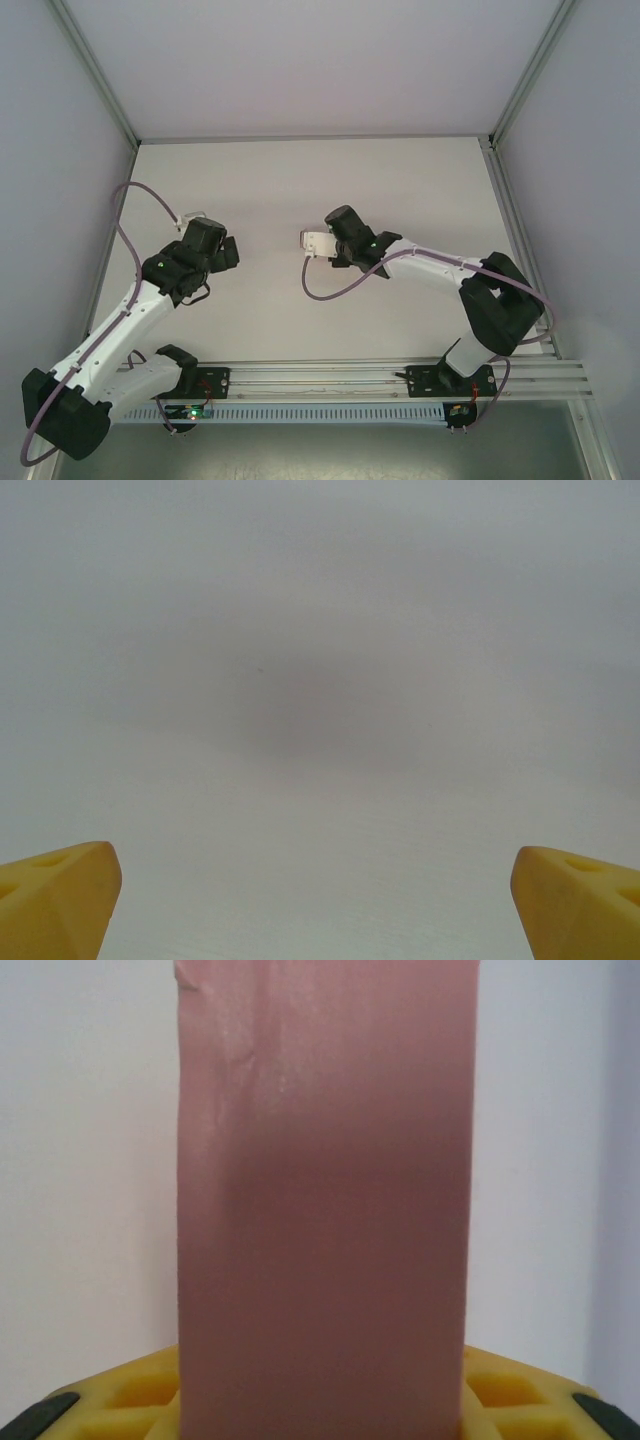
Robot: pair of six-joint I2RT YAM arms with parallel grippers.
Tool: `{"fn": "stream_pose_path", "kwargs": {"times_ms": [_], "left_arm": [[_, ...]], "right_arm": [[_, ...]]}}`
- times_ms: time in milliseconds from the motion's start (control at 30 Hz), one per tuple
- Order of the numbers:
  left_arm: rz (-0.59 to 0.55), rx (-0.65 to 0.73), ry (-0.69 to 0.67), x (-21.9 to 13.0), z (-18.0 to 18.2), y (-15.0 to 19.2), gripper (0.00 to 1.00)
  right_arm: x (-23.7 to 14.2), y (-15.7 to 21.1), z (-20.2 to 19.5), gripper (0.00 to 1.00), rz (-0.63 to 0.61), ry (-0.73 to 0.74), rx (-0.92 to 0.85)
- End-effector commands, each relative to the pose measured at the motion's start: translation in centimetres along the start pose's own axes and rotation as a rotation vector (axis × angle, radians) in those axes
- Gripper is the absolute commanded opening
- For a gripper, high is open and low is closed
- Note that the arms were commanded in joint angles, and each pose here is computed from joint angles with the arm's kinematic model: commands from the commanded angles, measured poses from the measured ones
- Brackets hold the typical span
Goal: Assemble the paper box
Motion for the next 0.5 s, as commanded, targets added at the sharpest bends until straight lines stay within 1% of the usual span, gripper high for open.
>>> {"fn": "stream_pose_path", "kwargs": {"times_ms": [0,67,133,167,233,267,333,400,467], "left_arm": [[-0.077,-0.04,-0.103,0.1,2.3,-1.0,1.0],[-0.086,-0.046,-0.108,0.3,2.4,-1.0,1.0],[-0.099,-0.052,-0.113,0.6,2.5,-1.1,1.0],[-0.108,-0.058,-0.113,0.7,2.5,-1.3,1.0],[-0.117,-0.057,-0.106,0.8,2.5,-1.5,1.0],[-0.122,-0.059,-0.107,0.9,2.5,-1.6,1.0],[-0.127,-0.059,-0.109,1.3,2.6,-1.7,1.0],[-0.134,-0.058,-0.11,1.5,2.6,-1.9,1.0],[-0.157,-0.048,-0.115,1.8,2.8,-2.4,1.0]], "right_arm": [[0.5,0.1,-1.9,0.38,0.066,0.186,0.02],[1.2,-0.1,0.2,0.42,0.09,0.162,-0.038],[1.3,-0.3,2.4,0.51,0.098,0.135,-0.094],[1.1,-0.3,3.2,0.58,0.098,0.124,-0.107],[0.0,-0.5,4.6,0.82,0.085,0.091,-0.1],[-0.6,-0.6,5.2,0.89,0.069,0.058,-0.088],[-2.0,-1.0,5.6,0.98,0.029,0.034,-0.047],[-3.7,-1.5,5.4,0.98,-0.011,0.048,-0.022],[-5.5,-2.2,5.4,0.98,-0.076,0.031,0.0]]}}
Point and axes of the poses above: each hand's point on the last joint's axis, 136 mm out from that joint toward the fingers, its own x axis out along the fingers, its own z axis along the line the jaws close on, y = z × x, the point moved 1 cm from there along -x, back along the fingers, and after that the axes turned 12 degrees about -x, right-handed, at the moved point
